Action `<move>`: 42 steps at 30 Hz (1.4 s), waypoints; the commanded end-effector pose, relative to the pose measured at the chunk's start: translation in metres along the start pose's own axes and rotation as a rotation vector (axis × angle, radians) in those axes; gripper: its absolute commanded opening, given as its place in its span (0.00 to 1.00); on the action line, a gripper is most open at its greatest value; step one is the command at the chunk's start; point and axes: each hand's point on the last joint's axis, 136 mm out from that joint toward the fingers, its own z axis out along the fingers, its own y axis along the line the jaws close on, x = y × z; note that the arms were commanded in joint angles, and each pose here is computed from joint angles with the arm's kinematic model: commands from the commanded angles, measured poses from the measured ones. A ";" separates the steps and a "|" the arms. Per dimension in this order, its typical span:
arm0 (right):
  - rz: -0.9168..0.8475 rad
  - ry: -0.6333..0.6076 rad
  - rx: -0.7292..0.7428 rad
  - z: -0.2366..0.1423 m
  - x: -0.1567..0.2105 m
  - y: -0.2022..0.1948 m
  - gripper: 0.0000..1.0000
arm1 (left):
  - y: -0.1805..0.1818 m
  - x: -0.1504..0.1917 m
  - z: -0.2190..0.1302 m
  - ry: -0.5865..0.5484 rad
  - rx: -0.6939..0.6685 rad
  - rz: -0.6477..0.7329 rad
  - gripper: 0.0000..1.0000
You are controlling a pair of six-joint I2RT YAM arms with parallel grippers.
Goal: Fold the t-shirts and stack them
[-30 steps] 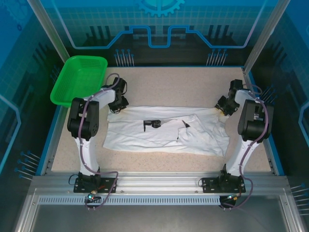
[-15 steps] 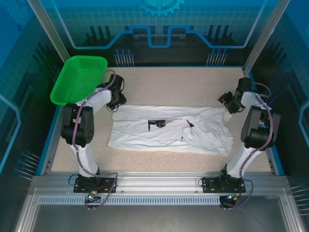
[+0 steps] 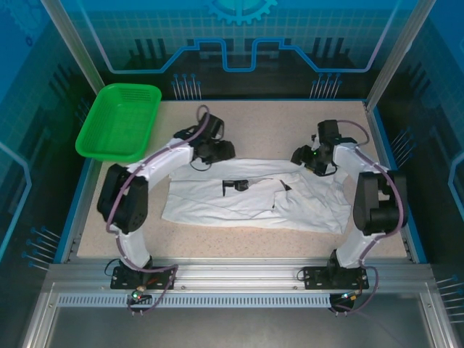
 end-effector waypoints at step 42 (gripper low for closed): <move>-0.229 0.031 0.214 0.005 0.039 0.003 0.06 | 0.017 0.018 0.099 0.086 0.009 -0.055 0.55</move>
